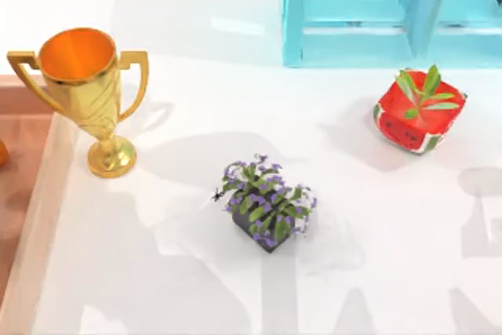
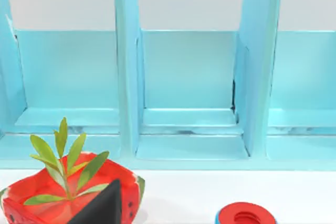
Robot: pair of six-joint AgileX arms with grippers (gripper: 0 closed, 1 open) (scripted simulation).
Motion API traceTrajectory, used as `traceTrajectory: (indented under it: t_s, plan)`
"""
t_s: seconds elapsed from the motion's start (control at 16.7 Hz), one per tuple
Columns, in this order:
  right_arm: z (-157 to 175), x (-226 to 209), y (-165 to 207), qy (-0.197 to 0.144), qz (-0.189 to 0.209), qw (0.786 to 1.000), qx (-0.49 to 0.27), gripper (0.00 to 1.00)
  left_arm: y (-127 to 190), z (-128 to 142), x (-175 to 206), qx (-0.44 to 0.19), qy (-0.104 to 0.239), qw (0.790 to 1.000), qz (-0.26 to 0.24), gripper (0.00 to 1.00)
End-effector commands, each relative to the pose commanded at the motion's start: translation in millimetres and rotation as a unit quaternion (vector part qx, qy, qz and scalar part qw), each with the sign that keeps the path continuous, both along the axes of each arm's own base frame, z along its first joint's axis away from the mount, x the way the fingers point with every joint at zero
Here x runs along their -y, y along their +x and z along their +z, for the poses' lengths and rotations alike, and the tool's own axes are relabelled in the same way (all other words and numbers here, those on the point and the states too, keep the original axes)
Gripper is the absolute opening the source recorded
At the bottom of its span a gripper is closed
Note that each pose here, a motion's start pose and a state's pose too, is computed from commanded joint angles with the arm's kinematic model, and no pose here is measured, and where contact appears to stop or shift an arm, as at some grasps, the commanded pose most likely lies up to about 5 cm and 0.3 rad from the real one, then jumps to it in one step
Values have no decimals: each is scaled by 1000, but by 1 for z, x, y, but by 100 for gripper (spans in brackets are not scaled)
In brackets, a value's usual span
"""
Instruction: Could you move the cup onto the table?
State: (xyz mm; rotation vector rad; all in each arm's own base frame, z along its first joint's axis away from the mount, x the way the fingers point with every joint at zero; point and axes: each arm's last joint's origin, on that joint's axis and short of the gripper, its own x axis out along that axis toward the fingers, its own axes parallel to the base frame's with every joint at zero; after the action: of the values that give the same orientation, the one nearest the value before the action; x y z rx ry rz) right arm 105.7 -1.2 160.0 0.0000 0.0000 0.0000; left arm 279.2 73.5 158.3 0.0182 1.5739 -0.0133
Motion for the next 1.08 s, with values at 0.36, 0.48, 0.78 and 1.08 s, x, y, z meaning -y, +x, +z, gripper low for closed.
traceTrajectory:
  t_s: [0.36, 0.48, 0.78, 1.08]
  plan:
    - [0, 0, 0, 0, 0, 1000, 0, 100, 0, 0, 0, 0, 0, 1000, 0, 10]
    - [0, 0, 0, 0, 0, 1000, 0, 100, 0, 0, 0, 0, 0, 1000, 0, 0]
    - [0, 0, 0, 0, 0, 1000, 0, 100, 0, 0, 0, 0, 0, 1000, 0, 0]
    - [0, 0, 0, 0, 0, 1000, 0, 100, 2, 4, -1, 8, 2, 1000, 6, 0]
